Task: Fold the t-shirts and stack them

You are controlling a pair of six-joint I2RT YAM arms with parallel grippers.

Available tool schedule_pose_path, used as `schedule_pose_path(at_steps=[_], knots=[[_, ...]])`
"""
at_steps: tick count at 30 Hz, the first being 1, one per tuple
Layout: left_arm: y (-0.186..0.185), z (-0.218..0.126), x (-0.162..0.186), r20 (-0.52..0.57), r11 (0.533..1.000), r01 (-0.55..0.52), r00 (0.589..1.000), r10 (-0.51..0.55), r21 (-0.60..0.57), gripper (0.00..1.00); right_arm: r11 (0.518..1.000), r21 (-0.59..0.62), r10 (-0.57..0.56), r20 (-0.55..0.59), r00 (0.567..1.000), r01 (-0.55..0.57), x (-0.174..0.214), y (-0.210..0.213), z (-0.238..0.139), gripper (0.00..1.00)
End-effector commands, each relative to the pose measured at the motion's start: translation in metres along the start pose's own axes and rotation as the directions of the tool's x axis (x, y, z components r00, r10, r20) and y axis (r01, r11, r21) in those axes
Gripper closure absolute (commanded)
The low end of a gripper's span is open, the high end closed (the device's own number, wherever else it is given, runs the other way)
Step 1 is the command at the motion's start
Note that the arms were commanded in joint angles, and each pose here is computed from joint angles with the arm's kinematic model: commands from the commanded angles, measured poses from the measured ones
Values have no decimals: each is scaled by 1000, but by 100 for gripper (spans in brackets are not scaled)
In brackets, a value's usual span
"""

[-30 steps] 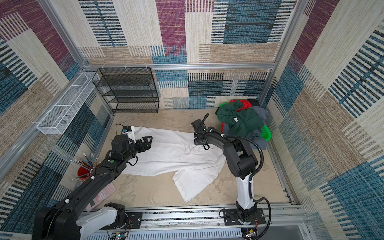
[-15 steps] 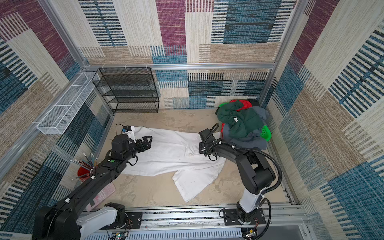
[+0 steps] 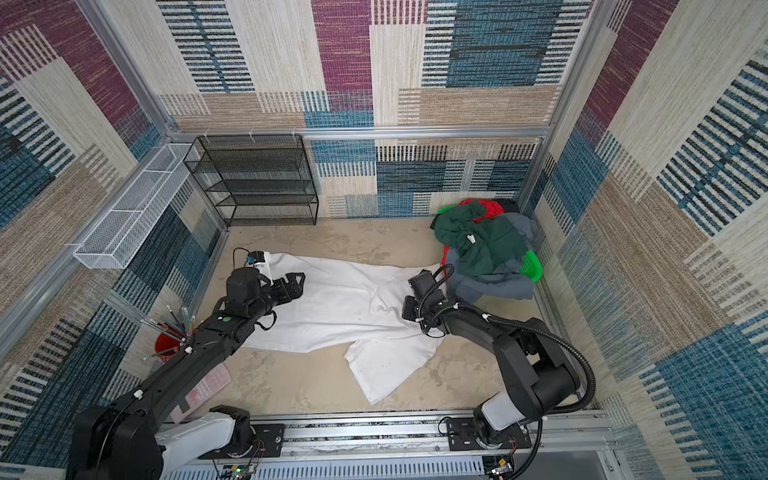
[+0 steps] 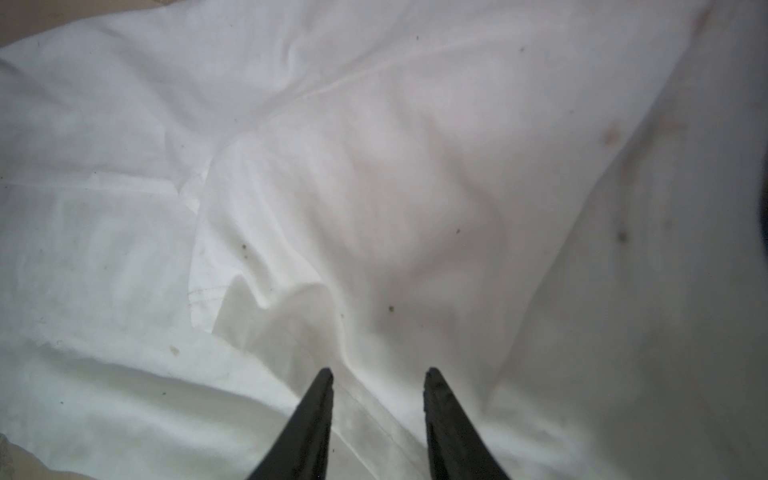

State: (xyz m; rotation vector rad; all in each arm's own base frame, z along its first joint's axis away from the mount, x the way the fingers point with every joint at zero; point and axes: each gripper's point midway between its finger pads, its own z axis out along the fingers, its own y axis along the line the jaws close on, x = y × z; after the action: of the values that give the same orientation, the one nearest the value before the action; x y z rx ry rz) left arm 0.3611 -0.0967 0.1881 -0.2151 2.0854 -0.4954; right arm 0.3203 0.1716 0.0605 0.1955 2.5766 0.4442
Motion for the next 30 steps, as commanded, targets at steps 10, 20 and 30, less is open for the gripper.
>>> schedule_pose_path(at_steps=[10,20,30], knots=[[-16,-15,-7,-16,999,-2,1000,3,47,9,996,-13,89,107,990,-88,0,-14,-49,2],[-9,-57,20,-69,999,1,998,-3,-32,9,989,-15,150,11,989,-150,51,-39,-63,1],[29,-71,60,-114,986,34,992,-53,-164,8,975,-39,214,-66,975,-217,96,-57,-59,1]])
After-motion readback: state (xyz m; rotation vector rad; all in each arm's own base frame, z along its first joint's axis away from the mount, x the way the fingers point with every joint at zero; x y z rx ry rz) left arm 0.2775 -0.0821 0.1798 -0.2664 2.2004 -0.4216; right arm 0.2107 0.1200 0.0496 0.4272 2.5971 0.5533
